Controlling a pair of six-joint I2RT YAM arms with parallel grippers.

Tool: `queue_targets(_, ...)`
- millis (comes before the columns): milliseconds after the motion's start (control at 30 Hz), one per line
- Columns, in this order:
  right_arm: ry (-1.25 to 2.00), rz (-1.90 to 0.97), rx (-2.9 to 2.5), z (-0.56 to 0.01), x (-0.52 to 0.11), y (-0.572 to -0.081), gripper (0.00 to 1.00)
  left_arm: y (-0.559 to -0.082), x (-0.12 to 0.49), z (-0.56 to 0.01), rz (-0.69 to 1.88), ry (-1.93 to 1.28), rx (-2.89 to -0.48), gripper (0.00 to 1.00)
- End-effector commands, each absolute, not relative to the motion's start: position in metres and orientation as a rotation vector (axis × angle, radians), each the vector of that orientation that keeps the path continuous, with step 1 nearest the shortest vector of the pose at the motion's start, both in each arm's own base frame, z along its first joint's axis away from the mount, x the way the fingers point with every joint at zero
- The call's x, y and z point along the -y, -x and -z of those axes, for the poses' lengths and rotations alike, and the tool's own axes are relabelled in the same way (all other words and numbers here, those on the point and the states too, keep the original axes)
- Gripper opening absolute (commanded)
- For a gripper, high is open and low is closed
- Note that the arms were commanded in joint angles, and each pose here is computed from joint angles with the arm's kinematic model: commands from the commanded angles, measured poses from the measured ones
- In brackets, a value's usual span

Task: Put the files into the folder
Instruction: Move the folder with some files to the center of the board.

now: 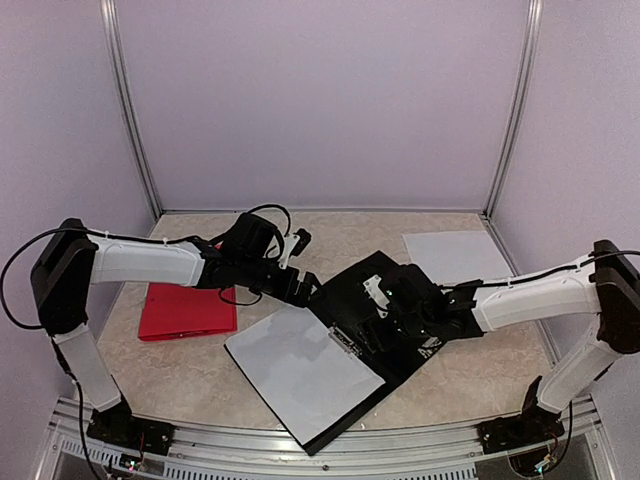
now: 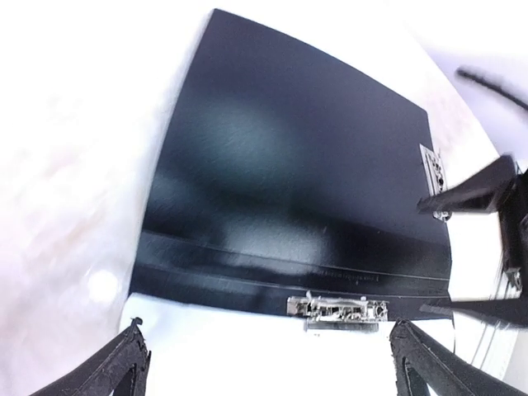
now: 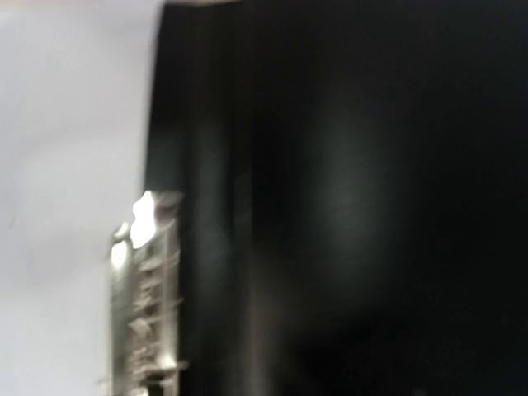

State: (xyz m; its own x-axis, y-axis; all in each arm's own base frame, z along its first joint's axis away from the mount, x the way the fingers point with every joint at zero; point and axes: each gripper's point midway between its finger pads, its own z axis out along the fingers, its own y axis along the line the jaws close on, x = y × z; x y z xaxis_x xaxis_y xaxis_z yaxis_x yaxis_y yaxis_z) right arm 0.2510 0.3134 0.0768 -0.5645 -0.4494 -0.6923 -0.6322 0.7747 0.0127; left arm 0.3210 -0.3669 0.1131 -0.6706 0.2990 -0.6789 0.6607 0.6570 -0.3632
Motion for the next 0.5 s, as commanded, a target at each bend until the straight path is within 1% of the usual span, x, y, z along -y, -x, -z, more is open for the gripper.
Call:
queue_targets(0, 0.544, -0.208, -2.314, -0.101, -0.271, -0.269, 0.77, -0.304, 0.330, -0.103, 0.742, -0.568, -2.429, 0.99)
queue_targets(133, 0.380, -0.125, -2.384, -0.094, -0.233, -0.272, 0.80, -0.286, 0.315, -0.107, 0.774, -0.500, -2.456, 0.99)
queue_targets(333, 0.210, -0.037, -2.497, -0.075, -0.187, -0.266, 0.81, -0.267, 0.302, -0.114, 0.790, -0.470, -2.516, 0.99)
queue_targets(467, 0.130, -0.025, -2.563, -0.063, -0.161, -0.256, 0.74, -0.257, 0.317, -0.123, 0.863, -0.542, -2.506, 0.99)
